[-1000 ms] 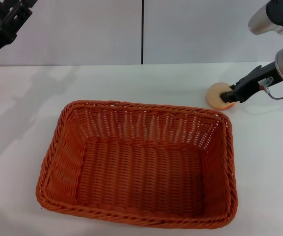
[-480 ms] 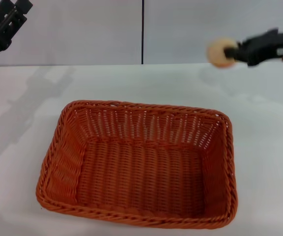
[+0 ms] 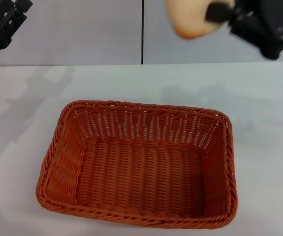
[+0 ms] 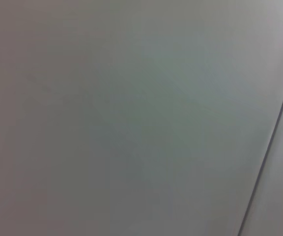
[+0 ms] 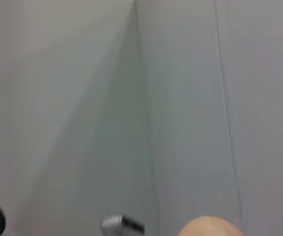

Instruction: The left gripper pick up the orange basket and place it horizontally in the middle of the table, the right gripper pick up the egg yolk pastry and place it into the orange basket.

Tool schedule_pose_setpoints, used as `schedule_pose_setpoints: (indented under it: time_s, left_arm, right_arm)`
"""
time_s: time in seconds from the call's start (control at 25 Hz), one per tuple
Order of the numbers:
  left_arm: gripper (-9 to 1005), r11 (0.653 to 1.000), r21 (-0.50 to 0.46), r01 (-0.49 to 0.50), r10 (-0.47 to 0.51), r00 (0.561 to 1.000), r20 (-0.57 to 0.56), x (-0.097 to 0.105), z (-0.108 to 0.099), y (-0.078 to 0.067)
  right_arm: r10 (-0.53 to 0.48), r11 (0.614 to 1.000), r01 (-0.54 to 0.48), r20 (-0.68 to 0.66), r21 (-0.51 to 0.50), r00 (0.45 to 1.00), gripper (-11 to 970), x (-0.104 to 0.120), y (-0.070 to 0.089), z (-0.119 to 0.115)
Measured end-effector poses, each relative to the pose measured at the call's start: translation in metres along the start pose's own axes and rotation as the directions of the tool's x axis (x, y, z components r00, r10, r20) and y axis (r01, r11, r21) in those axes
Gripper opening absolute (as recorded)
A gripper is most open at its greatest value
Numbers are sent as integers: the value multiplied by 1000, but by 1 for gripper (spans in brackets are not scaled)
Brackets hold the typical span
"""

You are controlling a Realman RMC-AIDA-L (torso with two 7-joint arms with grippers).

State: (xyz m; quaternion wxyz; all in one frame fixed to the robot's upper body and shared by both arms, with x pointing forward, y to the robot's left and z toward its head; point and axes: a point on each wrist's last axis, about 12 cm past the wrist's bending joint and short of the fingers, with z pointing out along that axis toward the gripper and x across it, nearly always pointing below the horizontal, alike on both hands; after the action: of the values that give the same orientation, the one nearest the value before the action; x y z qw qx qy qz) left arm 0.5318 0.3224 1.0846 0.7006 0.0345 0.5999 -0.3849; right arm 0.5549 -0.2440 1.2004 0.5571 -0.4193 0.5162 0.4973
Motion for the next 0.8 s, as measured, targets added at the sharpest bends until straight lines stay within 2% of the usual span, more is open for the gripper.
schedule_pose_setpoints:
  time_s: [0.16,0.36,0.56,0.76,0.8]
  left_arm:
    - [725,1000,2,-6,6,1000,0,-2,1,1]
    - [725,1000,-1,-16,16,1000,3,-4,1,2]
    - [725,1000,1,-19,19,1000,0,-5,1,3]
    - [725,1000,0,-21,21,1000,-5,-4,1,3]
    - [725,1000,-1,-20,20,1000,-7,-4,0,2]
  right_arm:
    - [58,998,-60,-78,-12,995,60,15,-7,14]
    - [83,996,-85,-125,-10,989,184,21,-11,22]
    - [81,997,-80,-125,9,989,323,20,-13,19]
    - [88,992,-78,-101,98,991,461,22,-18,8]
    - [68,988,-57,-74,144,995,484,24,-20,2]
